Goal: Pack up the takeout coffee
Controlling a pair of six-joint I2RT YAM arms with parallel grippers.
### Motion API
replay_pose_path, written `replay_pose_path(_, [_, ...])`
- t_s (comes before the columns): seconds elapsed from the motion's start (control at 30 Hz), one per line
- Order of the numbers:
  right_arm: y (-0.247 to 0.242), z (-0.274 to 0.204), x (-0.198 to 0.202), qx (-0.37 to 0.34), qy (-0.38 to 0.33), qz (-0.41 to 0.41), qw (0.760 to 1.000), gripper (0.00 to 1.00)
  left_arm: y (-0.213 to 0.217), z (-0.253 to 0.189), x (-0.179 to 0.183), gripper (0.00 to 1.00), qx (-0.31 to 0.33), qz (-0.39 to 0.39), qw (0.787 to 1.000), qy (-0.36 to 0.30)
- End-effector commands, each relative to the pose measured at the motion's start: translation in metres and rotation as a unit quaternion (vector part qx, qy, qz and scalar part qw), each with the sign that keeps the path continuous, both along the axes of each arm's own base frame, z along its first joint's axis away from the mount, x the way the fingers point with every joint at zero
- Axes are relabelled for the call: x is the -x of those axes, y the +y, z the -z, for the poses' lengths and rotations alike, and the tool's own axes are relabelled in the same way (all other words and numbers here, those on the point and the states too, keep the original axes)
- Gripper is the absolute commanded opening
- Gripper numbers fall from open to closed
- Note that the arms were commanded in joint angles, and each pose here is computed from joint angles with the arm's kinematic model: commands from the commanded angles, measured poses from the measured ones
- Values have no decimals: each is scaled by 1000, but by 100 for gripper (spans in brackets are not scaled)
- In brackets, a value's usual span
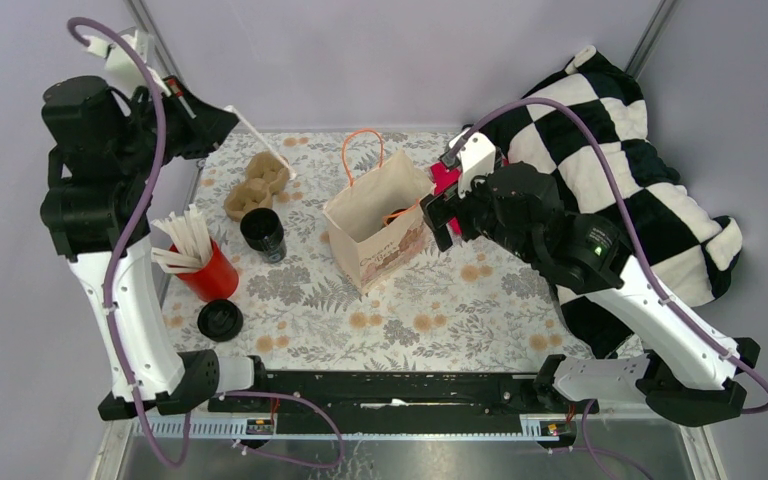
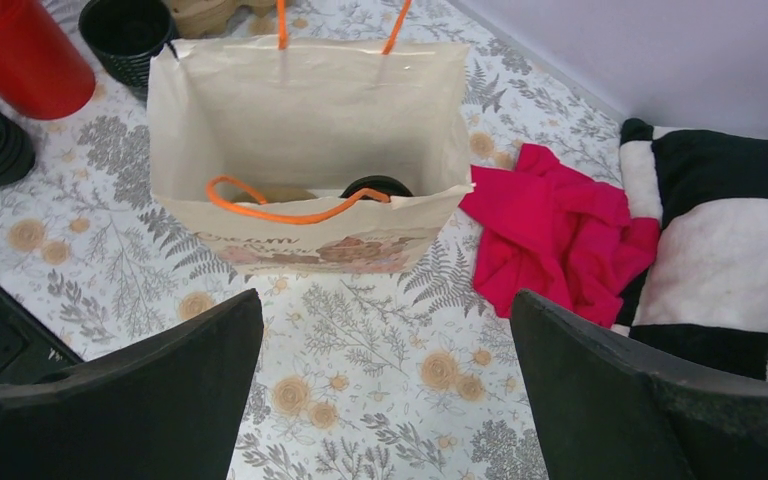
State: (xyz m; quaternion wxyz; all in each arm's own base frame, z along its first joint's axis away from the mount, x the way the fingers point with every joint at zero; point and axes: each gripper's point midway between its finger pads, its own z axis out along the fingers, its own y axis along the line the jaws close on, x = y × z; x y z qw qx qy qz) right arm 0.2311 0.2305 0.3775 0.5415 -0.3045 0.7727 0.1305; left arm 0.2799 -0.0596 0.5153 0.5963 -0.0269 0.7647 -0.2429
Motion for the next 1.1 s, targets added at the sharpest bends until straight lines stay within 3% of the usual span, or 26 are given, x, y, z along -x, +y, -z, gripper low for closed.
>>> replay_pose_path(0.0, [-15, -27, -9, -27, -24, 52, 998, 100, -43, -37, 11, 0, 23, 121, 990, -66])
replay_pose_path(0.23, [-24, -41, -10, -52, -27, 80, 995, 100, -85, -40, 17, 0, 58, 222, 971, -69])
replay_pose_path(0.53, [-39, -51, -4, -80, -31, 106, 991, 100, -136, -16, 9, 0, 58, 263, 962, -49])
replay_pose_path(0.87, [-52, -59, 0, -94, -42, 119, 988, 100, -168, 66, 2, 0, -60, 242, 968, 36])
replay_pose_path(1.07, [-61, -57, 3, -103, -39, 133, 985, 100, -151, 106, -8, 0, -114, 174, 976, 70])
